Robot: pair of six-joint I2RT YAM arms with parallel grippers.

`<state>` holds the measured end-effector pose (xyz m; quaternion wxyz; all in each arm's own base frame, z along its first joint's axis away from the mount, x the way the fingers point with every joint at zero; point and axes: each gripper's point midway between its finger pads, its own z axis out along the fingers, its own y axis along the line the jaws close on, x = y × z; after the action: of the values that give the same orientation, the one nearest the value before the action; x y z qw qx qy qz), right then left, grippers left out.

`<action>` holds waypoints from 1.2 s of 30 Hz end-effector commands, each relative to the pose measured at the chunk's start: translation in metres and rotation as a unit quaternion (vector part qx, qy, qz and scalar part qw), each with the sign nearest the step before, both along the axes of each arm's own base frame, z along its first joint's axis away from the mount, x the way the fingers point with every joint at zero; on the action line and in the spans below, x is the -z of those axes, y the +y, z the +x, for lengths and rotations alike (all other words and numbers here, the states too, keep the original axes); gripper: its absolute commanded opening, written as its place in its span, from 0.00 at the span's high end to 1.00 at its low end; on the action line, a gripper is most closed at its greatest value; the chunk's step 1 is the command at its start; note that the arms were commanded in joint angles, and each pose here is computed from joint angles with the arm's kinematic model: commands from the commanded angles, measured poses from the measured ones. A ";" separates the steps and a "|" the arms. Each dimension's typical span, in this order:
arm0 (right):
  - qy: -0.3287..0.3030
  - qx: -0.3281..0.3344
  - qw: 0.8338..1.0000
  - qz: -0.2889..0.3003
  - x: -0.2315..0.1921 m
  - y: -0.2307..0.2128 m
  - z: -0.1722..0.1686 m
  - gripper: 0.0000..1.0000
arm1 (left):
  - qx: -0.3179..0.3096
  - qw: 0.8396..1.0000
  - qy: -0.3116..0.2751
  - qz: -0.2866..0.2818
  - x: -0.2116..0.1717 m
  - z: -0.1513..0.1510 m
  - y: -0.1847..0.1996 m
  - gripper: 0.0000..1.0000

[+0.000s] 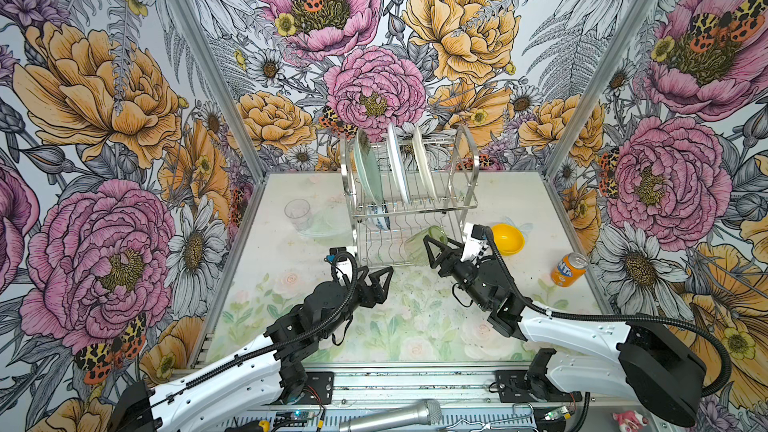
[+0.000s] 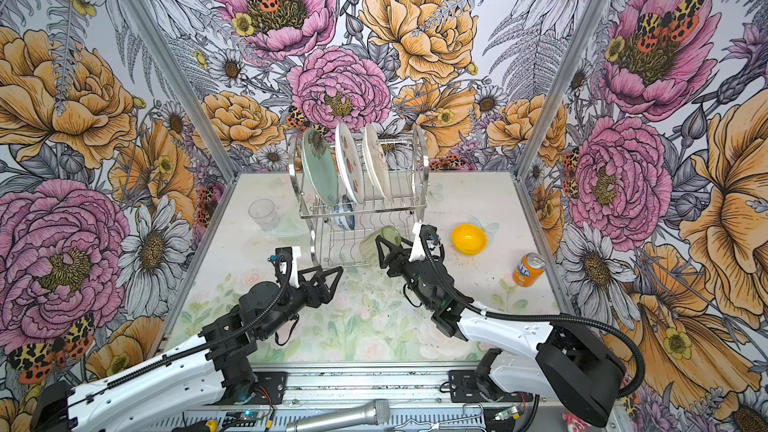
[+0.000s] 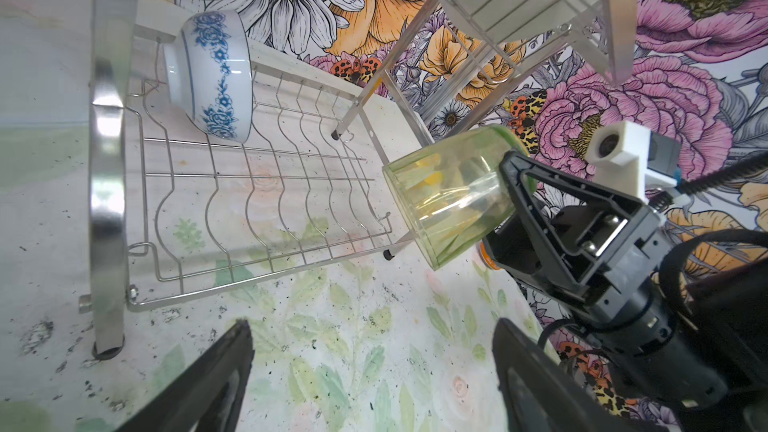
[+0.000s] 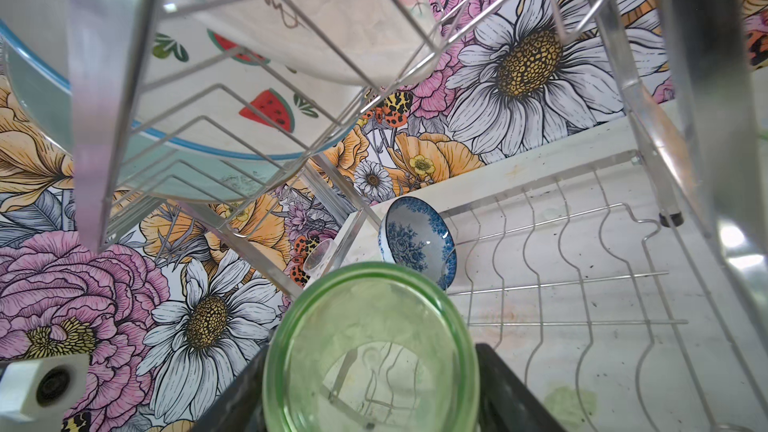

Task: Unload the mixed dishes from the dish rack
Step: 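Lift the green glass toward the left gripper while the left gripper advances, then grasp the green glass with the left gripper while the right gripper opens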

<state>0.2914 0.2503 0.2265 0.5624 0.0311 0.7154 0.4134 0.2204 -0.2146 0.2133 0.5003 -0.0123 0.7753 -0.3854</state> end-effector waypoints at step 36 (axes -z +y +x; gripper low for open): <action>0.017 -0.076 0.989 0.126 -0.032 0.021 -0.012 0.41 | 0.138 0.977 -0.062 -0.150 -0.045 0.008 -0.067 0.39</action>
<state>0.2777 0.2691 0.2411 0.5064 0.0455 0.6925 0.5118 0.2319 -0.2731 0.2407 0.4828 0.0264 0.6976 -0.5287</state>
